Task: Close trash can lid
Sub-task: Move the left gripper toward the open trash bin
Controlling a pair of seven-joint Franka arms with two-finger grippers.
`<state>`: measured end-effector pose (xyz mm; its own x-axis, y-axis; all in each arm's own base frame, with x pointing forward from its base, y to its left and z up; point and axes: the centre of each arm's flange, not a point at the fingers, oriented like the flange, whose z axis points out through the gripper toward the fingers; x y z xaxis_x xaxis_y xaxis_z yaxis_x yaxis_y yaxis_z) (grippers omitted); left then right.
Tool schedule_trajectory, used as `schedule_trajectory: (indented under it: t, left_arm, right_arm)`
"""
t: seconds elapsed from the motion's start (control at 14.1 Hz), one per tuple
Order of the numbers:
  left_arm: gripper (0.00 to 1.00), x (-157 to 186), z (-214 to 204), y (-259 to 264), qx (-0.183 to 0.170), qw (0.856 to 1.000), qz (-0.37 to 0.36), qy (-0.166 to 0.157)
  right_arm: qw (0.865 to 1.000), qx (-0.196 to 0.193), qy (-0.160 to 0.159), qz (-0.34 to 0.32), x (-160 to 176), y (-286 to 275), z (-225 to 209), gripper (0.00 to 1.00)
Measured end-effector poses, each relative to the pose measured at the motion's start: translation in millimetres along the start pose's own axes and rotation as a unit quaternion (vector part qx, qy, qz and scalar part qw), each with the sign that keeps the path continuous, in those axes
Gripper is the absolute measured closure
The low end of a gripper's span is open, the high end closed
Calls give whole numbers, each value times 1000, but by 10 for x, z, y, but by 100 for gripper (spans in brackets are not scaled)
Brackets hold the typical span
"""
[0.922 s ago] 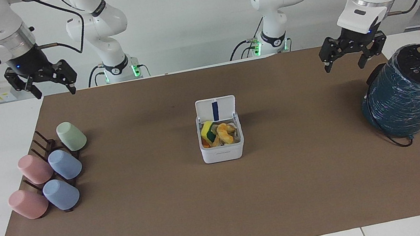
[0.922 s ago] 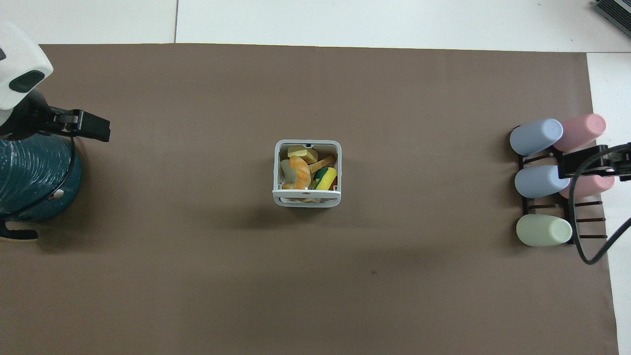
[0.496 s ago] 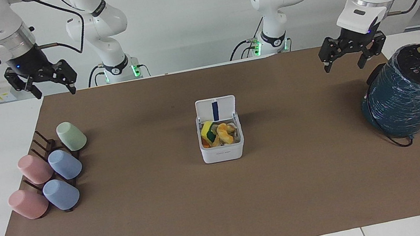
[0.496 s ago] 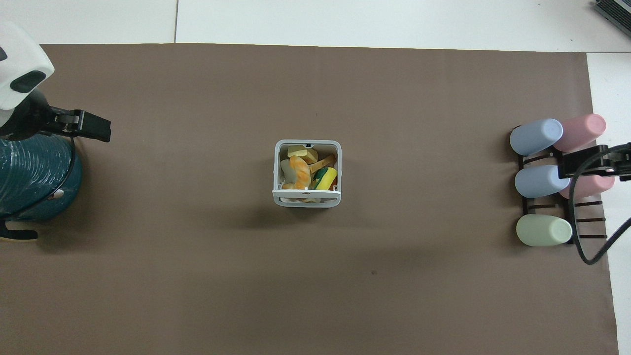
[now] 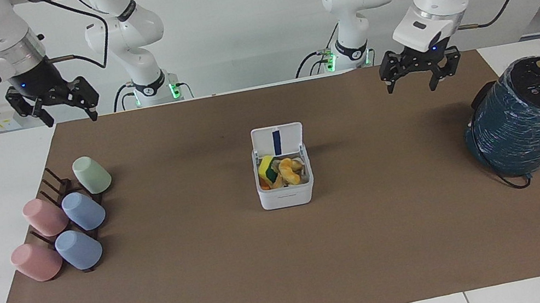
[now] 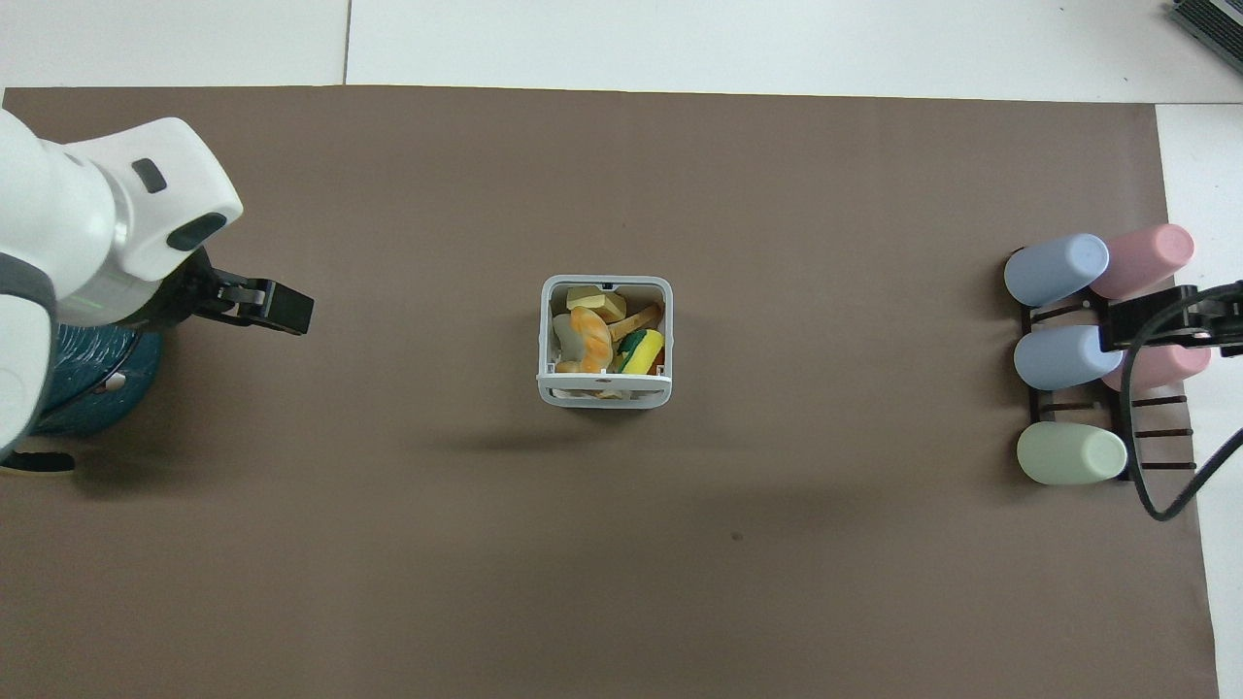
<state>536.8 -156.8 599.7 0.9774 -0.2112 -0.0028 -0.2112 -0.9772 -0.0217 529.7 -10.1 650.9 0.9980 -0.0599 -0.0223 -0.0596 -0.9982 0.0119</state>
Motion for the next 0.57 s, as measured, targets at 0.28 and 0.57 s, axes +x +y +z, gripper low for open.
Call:
schedule_trajectory:
  t: [0.28,0.57]
  left_arm:
    - [0,-233,88,824,1,998,-63,8]
    - [0,-433,257,1379,-38,994,-96,25]
  right_arm:
    - [1000,0,0,0,0,0,0,0]
    - [1000,0,0,0,0,0,0,0]
